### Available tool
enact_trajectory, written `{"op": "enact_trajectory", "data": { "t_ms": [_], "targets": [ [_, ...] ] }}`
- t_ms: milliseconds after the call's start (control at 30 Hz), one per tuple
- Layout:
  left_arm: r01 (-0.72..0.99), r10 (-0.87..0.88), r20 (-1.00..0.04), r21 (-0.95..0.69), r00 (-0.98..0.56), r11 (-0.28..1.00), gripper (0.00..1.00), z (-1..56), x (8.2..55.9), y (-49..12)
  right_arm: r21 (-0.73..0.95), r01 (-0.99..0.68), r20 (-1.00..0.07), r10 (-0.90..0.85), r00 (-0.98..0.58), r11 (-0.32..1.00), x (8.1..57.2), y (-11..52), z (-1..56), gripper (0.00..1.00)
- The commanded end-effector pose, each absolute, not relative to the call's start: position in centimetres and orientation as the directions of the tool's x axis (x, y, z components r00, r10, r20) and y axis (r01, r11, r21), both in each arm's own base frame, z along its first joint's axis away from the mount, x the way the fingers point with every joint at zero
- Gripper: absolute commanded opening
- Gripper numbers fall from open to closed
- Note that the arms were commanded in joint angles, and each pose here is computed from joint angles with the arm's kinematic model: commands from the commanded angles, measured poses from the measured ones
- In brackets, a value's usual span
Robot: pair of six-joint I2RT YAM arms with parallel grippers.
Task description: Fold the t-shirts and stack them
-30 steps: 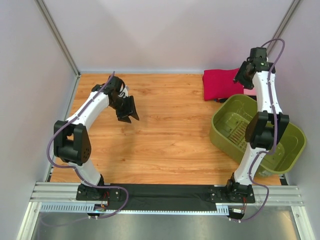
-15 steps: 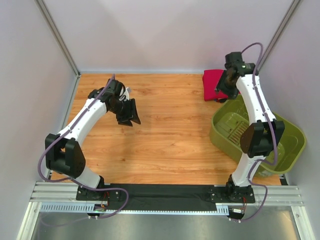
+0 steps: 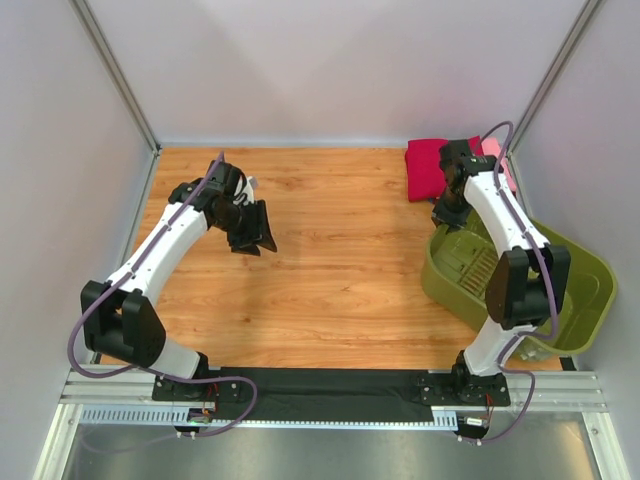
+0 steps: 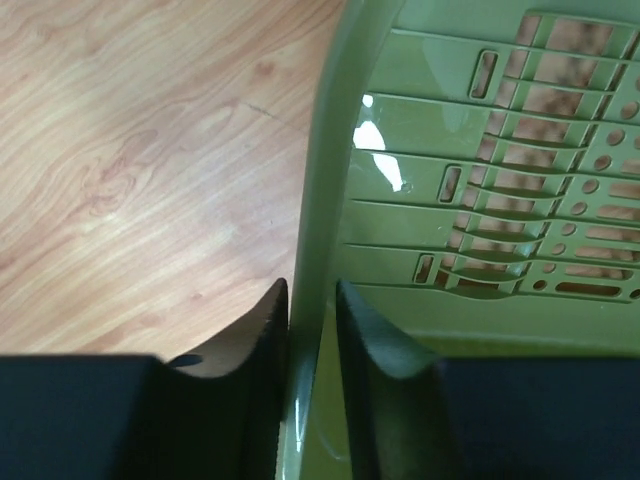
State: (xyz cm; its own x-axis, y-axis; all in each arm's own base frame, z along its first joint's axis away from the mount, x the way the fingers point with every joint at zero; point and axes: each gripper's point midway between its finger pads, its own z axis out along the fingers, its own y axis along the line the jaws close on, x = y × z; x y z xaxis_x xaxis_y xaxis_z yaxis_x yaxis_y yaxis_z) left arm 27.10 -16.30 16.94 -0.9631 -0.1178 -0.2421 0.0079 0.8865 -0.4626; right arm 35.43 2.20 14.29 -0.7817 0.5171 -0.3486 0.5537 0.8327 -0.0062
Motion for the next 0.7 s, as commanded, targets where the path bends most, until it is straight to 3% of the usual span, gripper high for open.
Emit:
{"op": "enact_trajectory", "data": {
  "t_ms": [0, 267, 367, 500, 667],
  "targets": [
    [0.039, -0.104, -0.281, -0.461, -0.954, 0.887, 0.56, 17.9, 26.7, -16.0, -0.007, 0.55, -0.415, 0.498, -0.761, 0.835, 33.8, 1.2, 16.7, 0.23],
    [0.037, -0.113, -0.283, -0.473, -0.952, 0.88, 0.56, 18.1, 26.7, -16.2, -0.008, 0.558, -0.444, 0.497, -0.745, 0.83, 29.2, 0.3, 17.6, 0.0],
    [0.037, -0.119, -0.291, -0.479, -0.949, 0.877, 0.55, 18.2, 26.7, -16.3, 0.073, 0.525, -0.445, 0.498, -0.744, 0.848, 29.0, 1.9, 17.5, 0.0],
    [-0.026, -0.163, -0.354, -0.361, -0.921, 0.932, 0.56, 18.2, 27.6, -13.4, 0.153, 0.44, -0.464, 0.458, -0.759, 0.885, 29.2, 6.4, 19.2, 0.0],
    [-0.195, -0.332, -0.345, -0.377, -0.878, 0.906, 0.56, 18.1, 30.3, -9.4, 0.112, 0.274, -0.447, 0.294, -0.844, 0.955, 25.9, 15.6, 19.9, 0.0]
  ]
}}
